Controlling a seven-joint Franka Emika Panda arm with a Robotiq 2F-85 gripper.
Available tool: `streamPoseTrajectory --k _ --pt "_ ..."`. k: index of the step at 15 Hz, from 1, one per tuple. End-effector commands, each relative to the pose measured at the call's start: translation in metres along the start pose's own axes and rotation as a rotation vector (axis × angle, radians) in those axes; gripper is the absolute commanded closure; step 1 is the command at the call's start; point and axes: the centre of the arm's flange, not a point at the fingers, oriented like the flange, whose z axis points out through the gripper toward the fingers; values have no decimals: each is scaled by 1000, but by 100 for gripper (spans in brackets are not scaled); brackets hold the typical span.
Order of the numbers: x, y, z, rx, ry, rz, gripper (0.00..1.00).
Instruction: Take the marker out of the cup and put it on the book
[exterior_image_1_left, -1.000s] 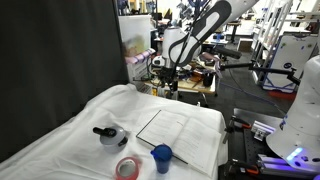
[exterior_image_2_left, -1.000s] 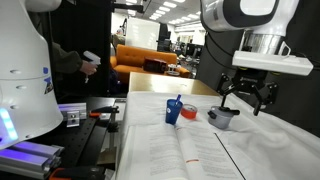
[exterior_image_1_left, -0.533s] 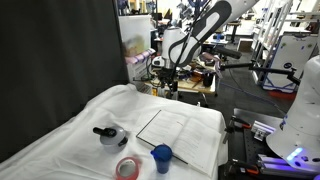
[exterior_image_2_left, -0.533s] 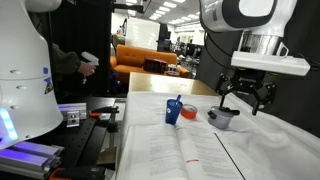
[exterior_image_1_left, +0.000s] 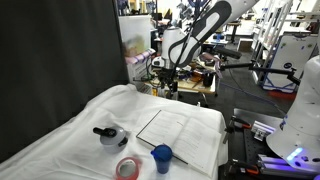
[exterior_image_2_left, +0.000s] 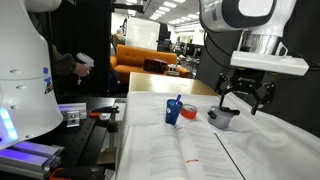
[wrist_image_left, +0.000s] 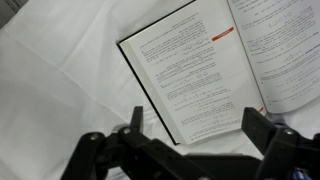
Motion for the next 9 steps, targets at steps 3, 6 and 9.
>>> streamPoseTrajectory --k 3,6,9 --pt "2 -1 0 1 4 1 0" --pt "2 -1 0 2 4 -1 0" --pt "1 -2 -1 14 32 -35 0"
